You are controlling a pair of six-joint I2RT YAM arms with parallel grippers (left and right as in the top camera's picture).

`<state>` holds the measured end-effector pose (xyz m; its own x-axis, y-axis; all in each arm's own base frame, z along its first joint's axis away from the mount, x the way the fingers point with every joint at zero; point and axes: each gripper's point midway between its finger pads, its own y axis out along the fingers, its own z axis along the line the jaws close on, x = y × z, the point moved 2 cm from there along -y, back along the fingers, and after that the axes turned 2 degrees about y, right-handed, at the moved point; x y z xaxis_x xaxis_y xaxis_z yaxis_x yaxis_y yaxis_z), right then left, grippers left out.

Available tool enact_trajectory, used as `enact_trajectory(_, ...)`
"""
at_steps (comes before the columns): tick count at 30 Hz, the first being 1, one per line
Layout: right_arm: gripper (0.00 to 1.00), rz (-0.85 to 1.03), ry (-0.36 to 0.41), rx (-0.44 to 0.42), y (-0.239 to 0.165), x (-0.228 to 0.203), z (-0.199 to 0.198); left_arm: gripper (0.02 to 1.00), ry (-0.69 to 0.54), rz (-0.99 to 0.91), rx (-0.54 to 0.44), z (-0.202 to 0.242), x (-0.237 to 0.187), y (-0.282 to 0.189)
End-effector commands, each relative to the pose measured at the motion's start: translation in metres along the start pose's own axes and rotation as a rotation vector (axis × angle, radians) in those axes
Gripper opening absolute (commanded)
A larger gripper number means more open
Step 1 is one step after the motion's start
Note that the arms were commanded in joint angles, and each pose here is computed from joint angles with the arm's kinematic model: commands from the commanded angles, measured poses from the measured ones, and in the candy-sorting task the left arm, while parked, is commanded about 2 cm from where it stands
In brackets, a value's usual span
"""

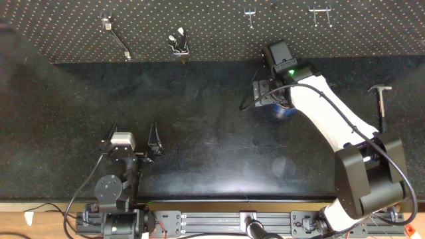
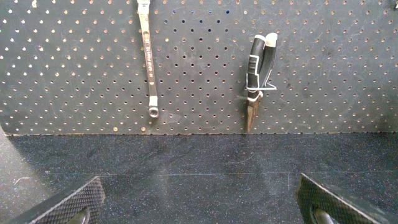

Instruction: Place Tools Onto Pegboard

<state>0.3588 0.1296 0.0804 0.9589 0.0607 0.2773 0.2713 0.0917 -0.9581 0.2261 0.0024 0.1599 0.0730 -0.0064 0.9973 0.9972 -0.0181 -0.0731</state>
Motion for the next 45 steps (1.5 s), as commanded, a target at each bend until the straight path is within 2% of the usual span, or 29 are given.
enact_trajectory(1, 0.836, -0.003, -0.008, -0.031, -0.001, 0.003, -0.002, 0.993, -0.005, -0.001, 0.003, 0.0, -0.001, 0.0)
enact_trajectory(4, 0.818, -0.003, -0.007, -0.039, -0.001, 0.003, -0.004, 0.993, -0.005, -0.001, 0.003, 0.0, -0.001, 0.0)
enact_trajectory(6, 0.709, -0.005, -0.008, -0.046, -0.001, 0.003, -0.004, 0.993, -0.005, -0.001, 0.003, 0.0, -0.001, 0.0)
enact_trajectory(10, 0.667, -0.005, -0.008, -0.054, -0.001, 0.003, -0.006, 0.993, -0.005, -0.001, 0.003, 0.0, -0.001, 0.0)
enact_trajectory(22, 0.671, 0.045, -0.009, -0.066, 0.015, -0.007, -0.008, 0.993, -0.005, -0.001, 0.003, 0.0, -0.001, 0.0)
enact_trajectory(24, 0.566, 0.049, -0.005, -0.064, 0.016, -0.007, -0.008, 0.993, -0.005, -0.001, 0.003, 0.0, -0.001, 0.0)
enact_trajectory(26, 0.349, 0.048, -0.005, -0.064, 0.016, -0.007, -0.008, 0.993, -0.005, -0.001, 0.003, 0.0, -0.001, 0.0)
enact_trajectory(27, 0.292, 0.045, -0.005, -0.063, 0.016, -0.007, -0.008, 0.993, -0.005, -0.001, 0.003, 0.0, -0.001, 0.0)
enact_trajectory(28, 0.102, 0.037, -0.005, -0.061, 0.016, -0.005, -0.007, 0.996, -0.005, -0.001, 0.003, 0.0, -0.001, 0.0)
enact_trajectory(29, 0.082, 0.034, -0.005, -0.06, 0.016, -0.004, -0.007, 0.993, -0.005, -0.001, 0.003, 0.0, -0.001, 0.0)
enact_trajectory(31, 0.077, 0.03, -0.004, -0.049, 0.015, -0.003, -0.005, 0.993, -0.005, -0.001, 0.003, 0.0, -0.001, 0.0)
enact_trajectory(37, 0.075, -0.047, 0.007, 0.06, -0.01, 0.016, 0.018, 0.993, -0.005, -0.001, 0.003, 0.0, -0.001, 0.0)
enact_trajectory(40, 0.075, -0.17, 0.023, 0.117, -0.04, 0.035, 0.033, 0.996, -0.005, -0.001, 0.003, 0.0, -0.001, 0.0)
enact_trajectory(45, 0.075, -0.387, -0.025, 0.215, -0.115, 0.05, 0.059, 0.993, -0.005, -0.001, 0.003, 0.0, -0.001, 0.0)
